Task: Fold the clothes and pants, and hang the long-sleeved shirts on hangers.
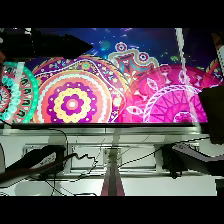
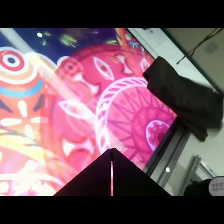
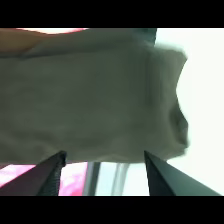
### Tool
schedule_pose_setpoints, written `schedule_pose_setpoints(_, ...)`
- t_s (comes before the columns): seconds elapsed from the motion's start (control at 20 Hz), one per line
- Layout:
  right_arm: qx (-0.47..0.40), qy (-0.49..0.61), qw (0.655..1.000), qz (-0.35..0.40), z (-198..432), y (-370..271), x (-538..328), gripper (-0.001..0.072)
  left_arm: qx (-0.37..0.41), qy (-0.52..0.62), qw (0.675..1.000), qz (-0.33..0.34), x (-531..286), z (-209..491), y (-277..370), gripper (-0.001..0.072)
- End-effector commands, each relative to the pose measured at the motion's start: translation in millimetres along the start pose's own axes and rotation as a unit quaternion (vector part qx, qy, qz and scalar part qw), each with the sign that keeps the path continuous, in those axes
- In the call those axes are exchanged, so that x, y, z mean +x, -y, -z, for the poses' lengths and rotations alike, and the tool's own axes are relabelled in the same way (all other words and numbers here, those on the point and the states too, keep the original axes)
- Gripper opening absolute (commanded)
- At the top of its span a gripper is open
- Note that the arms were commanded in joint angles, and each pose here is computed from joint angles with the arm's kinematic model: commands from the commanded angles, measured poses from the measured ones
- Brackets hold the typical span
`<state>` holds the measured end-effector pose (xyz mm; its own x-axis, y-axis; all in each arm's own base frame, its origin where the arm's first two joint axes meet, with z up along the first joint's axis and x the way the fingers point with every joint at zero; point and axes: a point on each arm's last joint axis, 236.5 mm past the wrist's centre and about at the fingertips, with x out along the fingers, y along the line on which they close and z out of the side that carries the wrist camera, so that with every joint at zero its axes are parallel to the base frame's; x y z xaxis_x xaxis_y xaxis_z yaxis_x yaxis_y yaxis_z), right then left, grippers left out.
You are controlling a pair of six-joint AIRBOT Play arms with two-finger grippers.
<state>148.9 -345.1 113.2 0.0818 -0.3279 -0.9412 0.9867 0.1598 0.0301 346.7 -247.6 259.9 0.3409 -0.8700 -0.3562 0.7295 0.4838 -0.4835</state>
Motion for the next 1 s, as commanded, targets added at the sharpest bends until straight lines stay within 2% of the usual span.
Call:
schedule_pose_setpoints(0.0, 0.024, -0.013, 0.998, -0.055, 8, -26, 7, 0.0358, 0.000, -0.006, 1.000, -0.002, -2, 3, 0, 0.0010)
schedule_pose_setpoints(0.05, 0.010, -0.009, 0.998, -0.064, 9, -38, 5, 0.0303, -0.008, -0.007, 1.000, -0.013, -5, 3, -4, 0.0009)
schedule_pose_setpoints(0.15, -0.029, 0.000, 0.996, -0.083, 17, -70, -3, 0.0112, -0.021, -0.022, 0.997, -0.078, -20, 11, -31, 0.0009)
schedule_pose_setpoints(0.25, -0.087, 0.013, 0.990, -0.110, 32, -111, -17, 0.0011, -0.037, -0.034, 0.984, -0.173, -50, 20, -68, 0.0010)
schedule_pose_setpoints(0.4, -0.256, 0.042, 0.951, -0.167, 81, -186, -51, 0.0011, -0.035, -0.030, 0.960, -0.275, -98, 22, -103, 0.0011)
schedule_pose_setpoints(0.55, -0.409, 0.055, 0.888, -0.204, 145, -237, -81, 0.0011, -0.043, -0.023, 0.953, -0.300, -116, 22, -116, 0.0011)
schedule_pose_setpoints(0.75, -0.500, 0.083, 0.827, -0.244, 208, -267, -123, 0.0011, -0.044, -0.023, 0.953, -0.299, -115, 22, -116, 0.0012)
schedule_pose_setpoints(0.95, -0.539, 0.159, 0.758, -0.332, 247, -272, -202, 0.0010, -0.044, -0.023, 0.953, -0.300, -115, 22, -116, 0.0011)
